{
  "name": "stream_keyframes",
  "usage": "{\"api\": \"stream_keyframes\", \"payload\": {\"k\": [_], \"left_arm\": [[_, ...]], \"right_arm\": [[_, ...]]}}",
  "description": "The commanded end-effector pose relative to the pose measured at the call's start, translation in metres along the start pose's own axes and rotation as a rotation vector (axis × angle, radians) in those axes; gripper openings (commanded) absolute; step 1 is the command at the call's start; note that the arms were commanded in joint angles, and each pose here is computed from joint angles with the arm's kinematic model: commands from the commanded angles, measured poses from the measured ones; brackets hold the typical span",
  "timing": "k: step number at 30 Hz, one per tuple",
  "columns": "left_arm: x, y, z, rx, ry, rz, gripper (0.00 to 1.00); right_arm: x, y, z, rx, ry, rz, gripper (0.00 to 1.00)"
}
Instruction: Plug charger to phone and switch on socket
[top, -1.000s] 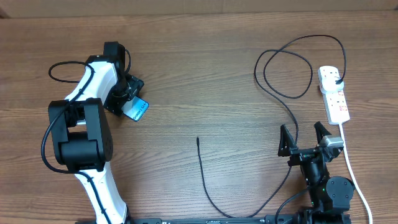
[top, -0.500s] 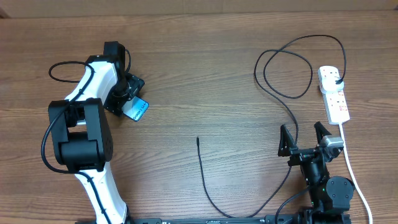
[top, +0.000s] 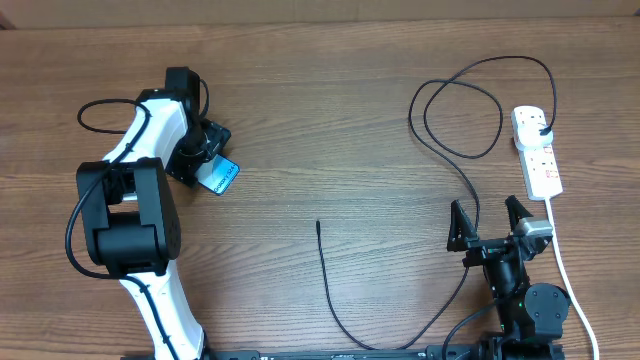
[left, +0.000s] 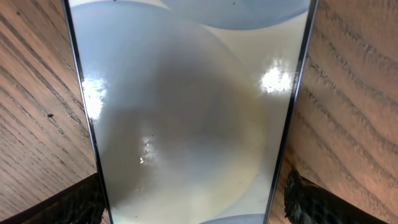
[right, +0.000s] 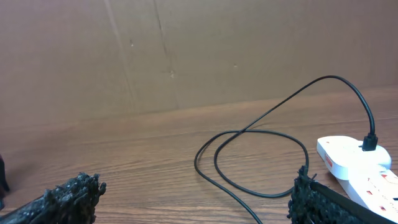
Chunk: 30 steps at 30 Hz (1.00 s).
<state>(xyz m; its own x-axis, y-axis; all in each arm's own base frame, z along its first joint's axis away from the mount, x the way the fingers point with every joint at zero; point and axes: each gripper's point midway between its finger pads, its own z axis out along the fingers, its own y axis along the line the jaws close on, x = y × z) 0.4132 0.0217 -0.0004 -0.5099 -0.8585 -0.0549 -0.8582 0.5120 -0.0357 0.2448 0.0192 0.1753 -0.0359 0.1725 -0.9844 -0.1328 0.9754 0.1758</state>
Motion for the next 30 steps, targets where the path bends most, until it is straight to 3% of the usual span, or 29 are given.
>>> {"api": "stream_keyframes", "payload": {"k": [1, 8, 12, 25, 30], "left_arm": [[0.0116, 0.007, 0.0232, -0.019, 0.066, -0.006, 0.94], [0.0112, 0.0073, 0.0233, -0.02, 0.063, -0.005, 0.94], [0.0104, 0.0078, 0.0233, -0.023, 0.06, -0.006, 0.87], [0.0104, 0.0078, 0.0233, -0.023, 0.06, -0.006, 0.79], [0.0099, 0.0081, 0.0233, -0.025, 0.056, -0.006, 0.69]], "right_arm": [[0.0019, -0.0009, 0.0001, 0.005, -0.004, 0.0, 1.0], [0.002, -0.0009, 0.0002, 0.005, -0.003, 0.0, 1.0], [0.002, -0.0009, 0.0002, 0.005, -0.003, 0.0, 1.0], [0.002, -0.0009, 0.0002, 0.005, -0.003, 0.0, 1.0], [0.002, -0.0009, 0.0002, 0.005, -0.003, 0.0, 1.0]]}}
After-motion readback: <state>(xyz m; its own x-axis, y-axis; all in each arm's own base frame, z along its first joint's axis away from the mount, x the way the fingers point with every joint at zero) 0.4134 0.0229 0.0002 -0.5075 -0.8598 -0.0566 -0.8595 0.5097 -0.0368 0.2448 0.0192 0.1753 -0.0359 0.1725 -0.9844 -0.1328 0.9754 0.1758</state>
